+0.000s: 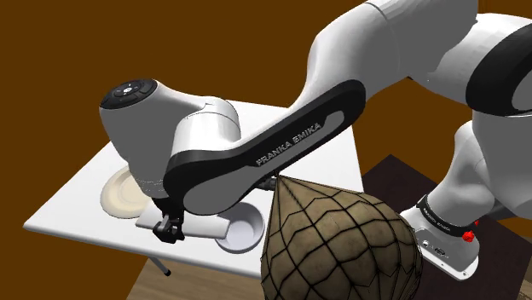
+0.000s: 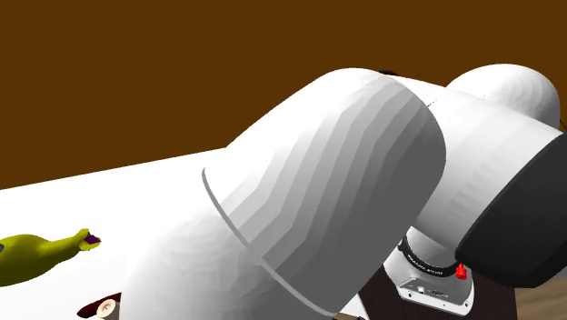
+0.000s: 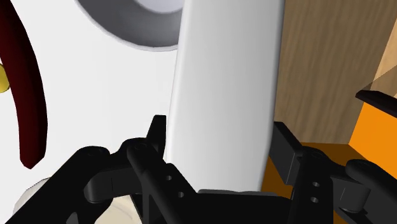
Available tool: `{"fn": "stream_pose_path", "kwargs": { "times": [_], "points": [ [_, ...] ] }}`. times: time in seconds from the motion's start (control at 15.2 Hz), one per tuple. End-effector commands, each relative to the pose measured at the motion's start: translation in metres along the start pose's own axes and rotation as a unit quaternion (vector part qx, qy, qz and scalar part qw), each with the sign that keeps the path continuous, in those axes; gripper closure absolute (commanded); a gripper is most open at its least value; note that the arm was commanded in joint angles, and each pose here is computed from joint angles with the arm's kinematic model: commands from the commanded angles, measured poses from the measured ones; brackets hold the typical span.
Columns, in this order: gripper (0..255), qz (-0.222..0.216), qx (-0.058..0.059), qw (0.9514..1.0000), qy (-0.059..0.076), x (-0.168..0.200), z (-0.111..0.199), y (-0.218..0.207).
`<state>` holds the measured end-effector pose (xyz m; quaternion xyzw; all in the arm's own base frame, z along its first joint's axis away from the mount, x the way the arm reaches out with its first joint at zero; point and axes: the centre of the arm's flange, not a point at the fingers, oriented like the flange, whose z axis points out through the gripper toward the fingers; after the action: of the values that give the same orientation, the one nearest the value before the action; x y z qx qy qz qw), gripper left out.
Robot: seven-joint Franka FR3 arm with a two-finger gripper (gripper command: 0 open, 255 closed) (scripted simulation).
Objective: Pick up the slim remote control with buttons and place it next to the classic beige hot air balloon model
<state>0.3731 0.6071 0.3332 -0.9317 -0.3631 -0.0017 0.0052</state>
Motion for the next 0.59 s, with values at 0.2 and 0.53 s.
{"fn": "stream_pose_path", "kwargs": {
  "times": [0.2,0.53],
  "points": [
    [255,0.000,0.000,1.0000,0.000,0.001,0.026,0.001],
    [255,0.000,0.000,1.0000,0.000,0.001,0.053,0.001]
  ]
}}
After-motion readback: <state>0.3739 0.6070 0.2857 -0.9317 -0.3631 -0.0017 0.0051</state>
